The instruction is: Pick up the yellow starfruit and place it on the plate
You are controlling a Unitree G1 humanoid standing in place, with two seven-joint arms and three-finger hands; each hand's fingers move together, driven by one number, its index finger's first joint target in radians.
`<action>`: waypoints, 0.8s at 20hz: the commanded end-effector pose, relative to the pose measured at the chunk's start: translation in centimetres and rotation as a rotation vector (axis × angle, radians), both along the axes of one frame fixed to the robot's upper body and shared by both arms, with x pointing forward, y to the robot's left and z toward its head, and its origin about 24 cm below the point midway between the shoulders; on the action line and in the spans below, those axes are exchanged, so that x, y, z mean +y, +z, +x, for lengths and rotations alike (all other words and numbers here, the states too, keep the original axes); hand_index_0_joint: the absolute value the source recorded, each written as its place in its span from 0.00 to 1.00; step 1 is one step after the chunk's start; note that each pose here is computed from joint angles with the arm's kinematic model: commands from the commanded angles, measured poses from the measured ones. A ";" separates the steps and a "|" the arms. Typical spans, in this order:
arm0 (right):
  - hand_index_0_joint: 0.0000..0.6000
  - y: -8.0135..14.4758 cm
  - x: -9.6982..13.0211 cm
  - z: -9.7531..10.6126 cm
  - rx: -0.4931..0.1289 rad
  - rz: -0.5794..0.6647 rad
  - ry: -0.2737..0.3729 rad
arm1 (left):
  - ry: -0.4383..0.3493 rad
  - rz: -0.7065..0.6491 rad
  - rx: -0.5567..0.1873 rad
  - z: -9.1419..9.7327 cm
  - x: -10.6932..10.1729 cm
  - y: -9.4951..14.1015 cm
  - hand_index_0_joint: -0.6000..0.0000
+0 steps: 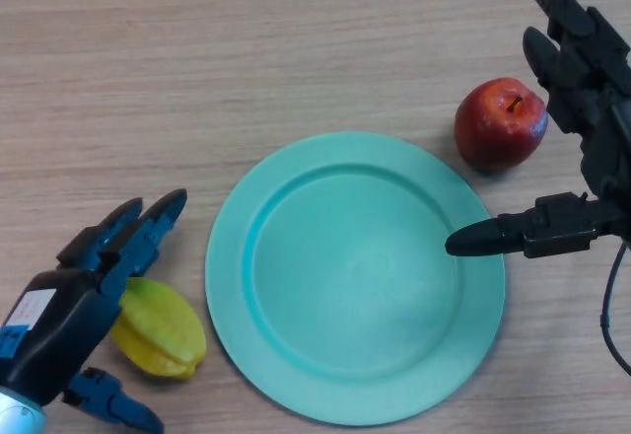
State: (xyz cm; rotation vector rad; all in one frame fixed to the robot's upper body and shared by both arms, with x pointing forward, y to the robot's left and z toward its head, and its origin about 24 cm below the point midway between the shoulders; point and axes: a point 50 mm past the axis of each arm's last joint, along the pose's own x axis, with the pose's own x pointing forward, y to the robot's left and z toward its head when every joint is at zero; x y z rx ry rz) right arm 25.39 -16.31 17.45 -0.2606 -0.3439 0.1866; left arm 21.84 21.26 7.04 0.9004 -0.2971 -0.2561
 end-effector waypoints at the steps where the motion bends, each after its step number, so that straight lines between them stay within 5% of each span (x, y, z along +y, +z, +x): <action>1: 0.00 3.0 0.1 -1.0 -0.201 0.016 0.008 | -0.033 -0.045 -0.135 -0.7 0.8 2.0 0.84; 5: 0.00 3.0 0.3 -1.1 -0.202 0.015 0.013 | -0.061 -0.030 0.076 -1.6 0.8 0.2 0.03; 7: 0.00 3.2 0.4 -1.1 -0.207 0.024 0.014 | -0.056 -0.040 0.138 -1.9 1.0 0.0 0.00; 10: 0.00 3.0 0.6 -1.2 -0.198 0.020 0.019 | -0.042 -0.036 0.128 -2.0 1.2 0.6 0.00; 16: 0.00 3.2 0.7 -1.3 -0.215 0.028 0.024 | -0.040 -0.044 -0.037 -3.2 2.2 4.8 0.00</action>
